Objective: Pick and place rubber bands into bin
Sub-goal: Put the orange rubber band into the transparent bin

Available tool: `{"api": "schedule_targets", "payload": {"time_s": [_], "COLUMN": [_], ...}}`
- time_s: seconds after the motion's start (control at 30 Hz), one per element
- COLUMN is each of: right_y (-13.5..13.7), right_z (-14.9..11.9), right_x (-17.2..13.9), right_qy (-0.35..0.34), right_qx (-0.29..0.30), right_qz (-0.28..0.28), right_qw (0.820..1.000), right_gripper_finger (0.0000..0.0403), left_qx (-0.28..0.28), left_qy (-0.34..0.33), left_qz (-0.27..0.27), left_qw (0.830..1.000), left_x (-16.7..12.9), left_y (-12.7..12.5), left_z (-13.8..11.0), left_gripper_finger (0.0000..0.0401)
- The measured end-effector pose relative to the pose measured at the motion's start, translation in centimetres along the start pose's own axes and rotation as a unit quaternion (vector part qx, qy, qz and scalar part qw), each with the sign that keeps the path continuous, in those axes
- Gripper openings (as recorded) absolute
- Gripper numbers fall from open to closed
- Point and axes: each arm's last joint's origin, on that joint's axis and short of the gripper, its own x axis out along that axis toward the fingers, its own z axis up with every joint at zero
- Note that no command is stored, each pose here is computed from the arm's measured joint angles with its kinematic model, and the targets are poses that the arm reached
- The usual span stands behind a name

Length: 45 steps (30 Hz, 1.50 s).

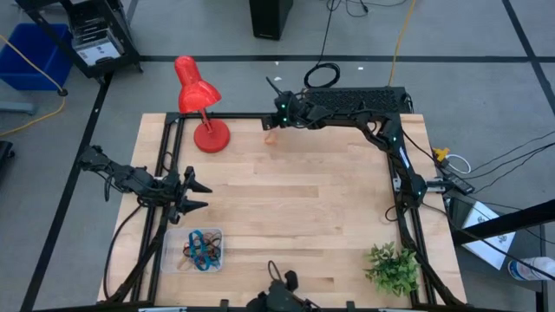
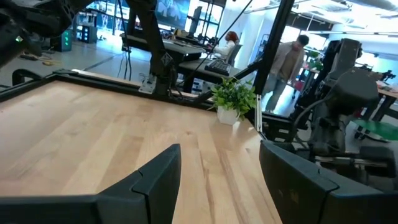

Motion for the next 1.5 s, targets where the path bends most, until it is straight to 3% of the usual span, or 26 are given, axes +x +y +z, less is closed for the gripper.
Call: {"api": "schedule_targets", "payload": {"time_s": [0.3,0.47,0.57,0.7,0.93,1.03,1.17,1.33,1.4,1.5], "right_y": [0.3,2.5,5.7,10.2,15.3,16.6,18.0,18.6,18.5,17.9], "right_z": [0.2,1.6,2.6,4.0,5.5,5.6,6.2,6.8,6.8,6.1], "right_x": [-0.2,-2.7,-5.9,-11.5,-20.6,-24.1,-28.5,-33.7,-35.2,-36.9], "right_qy": [0.034,-0.016,-0.075,-0.148,-0.290,-0.320,-0.374,-0.426,-0.426,-0.384], "right_qx": [-0.035,-0.127,-0.232,-0.324,-0.385,-0.381,-0.289,-0.200,-0.206,-0.244], "right_qz": [0.066,0.059,0.056,0.102,0.166,0.190,0.264,0.343,0.352,0.336], "right_qw": [0.997,0.990,0.968,0.929,0.860,0.846,0.841,0.813,0.807,0.824], "right_gripper_finger": [0.0117,0.0119,0.0121,0.0119,0.0118,0.0120,0.0120,0.0121,0.0121,0.0122], "left_qx": [0.002,0.002,0.002,0.017,0.023,0.031,0.032,0.024,0.019,0.031], "left_qy": [0.007,0.006,0.006,0.005,0.005,0.005,0.005,0.005,0.005,-0.003], "left_qz": [0.002,0.002,0.002,0.002,0.002,0.002,0.002,0.002,0.002,-0.001], "left_qw": [1.000,1.000,1.000,1.000,1.000,0.999,0.999,1.000,1.000,1.000], "left_x": [0.0,0.0,0.0,0.0,0.0,0.0,0.0,0.0,0.0,0.0], "left_y": [0.0,0.0,0.0,0.0,0.0,0.0,0.0,0.0,0.0,0.0], "left_z": [-0.1,-0.1,-0.1,-0.1,-0.1,-0.1,-0.1,-0.1,-0.1,0.1], "left_gripper_finger": [0.0225,0.0225,0.0225,0.0225,0.0225,0.0225,0.0225,0.0225,0.0225,0.0225]}}
